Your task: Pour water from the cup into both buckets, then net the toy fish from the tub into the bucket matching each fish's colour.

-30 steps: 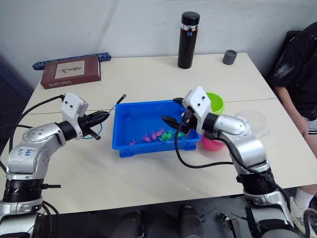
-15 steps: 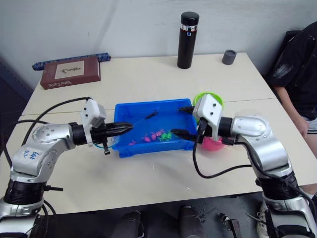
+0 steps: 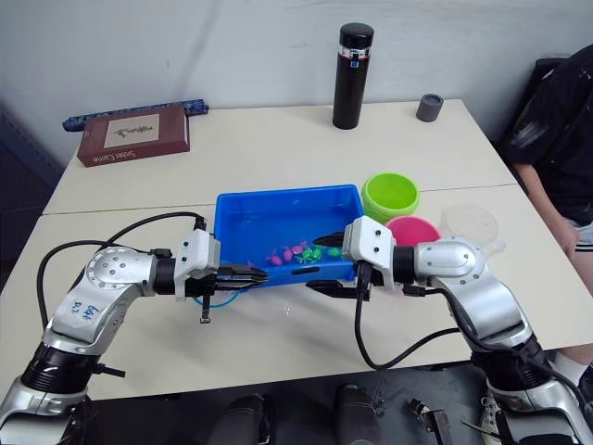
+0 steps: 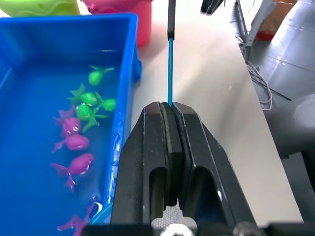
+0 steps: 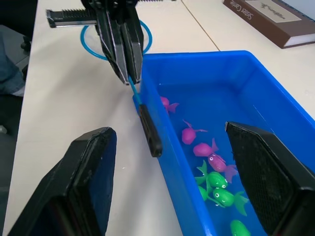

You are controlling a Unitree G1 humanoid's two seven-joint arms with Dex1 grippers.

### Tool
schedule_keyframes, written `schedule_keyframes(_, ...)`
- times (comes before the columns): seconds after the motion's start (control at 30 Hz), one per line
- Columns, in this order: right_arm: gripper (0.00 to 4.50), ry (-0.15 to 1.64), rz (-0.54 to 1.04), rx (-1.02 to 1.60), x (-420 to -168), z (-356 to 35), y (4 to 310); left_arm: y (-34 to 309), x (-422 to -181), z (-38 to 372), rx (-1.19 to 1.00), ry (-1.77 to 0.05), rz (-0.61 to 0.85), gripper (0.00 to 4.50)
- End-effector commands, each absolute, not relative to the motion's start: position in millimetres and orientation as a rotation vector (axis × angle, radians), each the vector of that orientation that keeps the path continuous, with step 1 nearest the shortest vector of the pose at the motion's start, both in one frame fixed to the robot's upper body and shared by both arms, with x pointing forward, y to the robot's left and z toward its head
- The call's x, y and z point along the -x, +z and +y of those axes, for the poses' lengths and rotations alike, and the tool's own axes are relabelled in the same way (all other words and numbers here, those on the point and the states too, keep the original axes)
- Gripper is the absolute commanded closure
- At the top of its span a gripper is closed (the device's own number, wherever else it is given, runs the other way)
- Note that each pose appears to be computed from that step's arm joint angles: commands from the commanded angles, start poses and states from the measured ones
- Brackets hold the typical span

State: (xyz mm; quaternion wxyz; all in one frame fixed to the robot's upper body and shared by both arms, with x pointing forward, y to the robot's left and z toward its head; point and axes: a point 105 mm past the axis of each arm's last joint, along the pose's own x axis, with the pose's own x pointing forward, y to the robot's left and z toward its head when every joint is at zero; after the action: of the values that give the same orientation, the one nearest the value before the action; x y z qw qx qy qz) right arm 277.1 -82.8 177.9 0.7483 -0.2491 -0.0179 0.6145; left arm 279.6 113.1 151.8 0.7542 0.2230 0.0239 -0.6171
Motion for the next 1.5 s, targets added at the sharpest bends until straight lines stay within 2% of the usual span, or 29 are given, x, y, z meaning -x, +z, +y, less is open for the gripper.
schedule_keyframes(0.03,0.72,1.393,-0.09,0.579,-268,-75,186,155,-279,110,-0.521,-1.363,0.015,4.45)
schedule_keyframes(0.27,0.72,1.446,-0.061,0.572,-262,-69,176,158,-281,106,-0.537,-1.369,-0.02,4.45)
schedule_keyframes(0.9,0.72,1.459,-0.05,0.549,-264,-63,173,159,-283,106,-0.531,-1.34,-0.042,4.45)
schedule_keyframes(0.93,1.24,1.46,-0.05,0.55,-264,-63,173,159,-283,106,-0.53,-1.34,-0.042,4.5)
schedule_keyframes(0.97,1.51,1.461,-0.051,0.55,-264,-63,173,159,-283,105,-0.53,-1.341,-0.042,4.5)
schedule_keyframes(1.17,4.47,1.46,-0.054,0.551,-264,-62,174,157,-281,106,-0.53,-1.345,-0.039,4.5)
schedule_keyframes(1.5,4.47,1.455,-0.056,0.551,-265,-62,173,158,-281,104,-0.519,-1.343,-0.047,4.5)
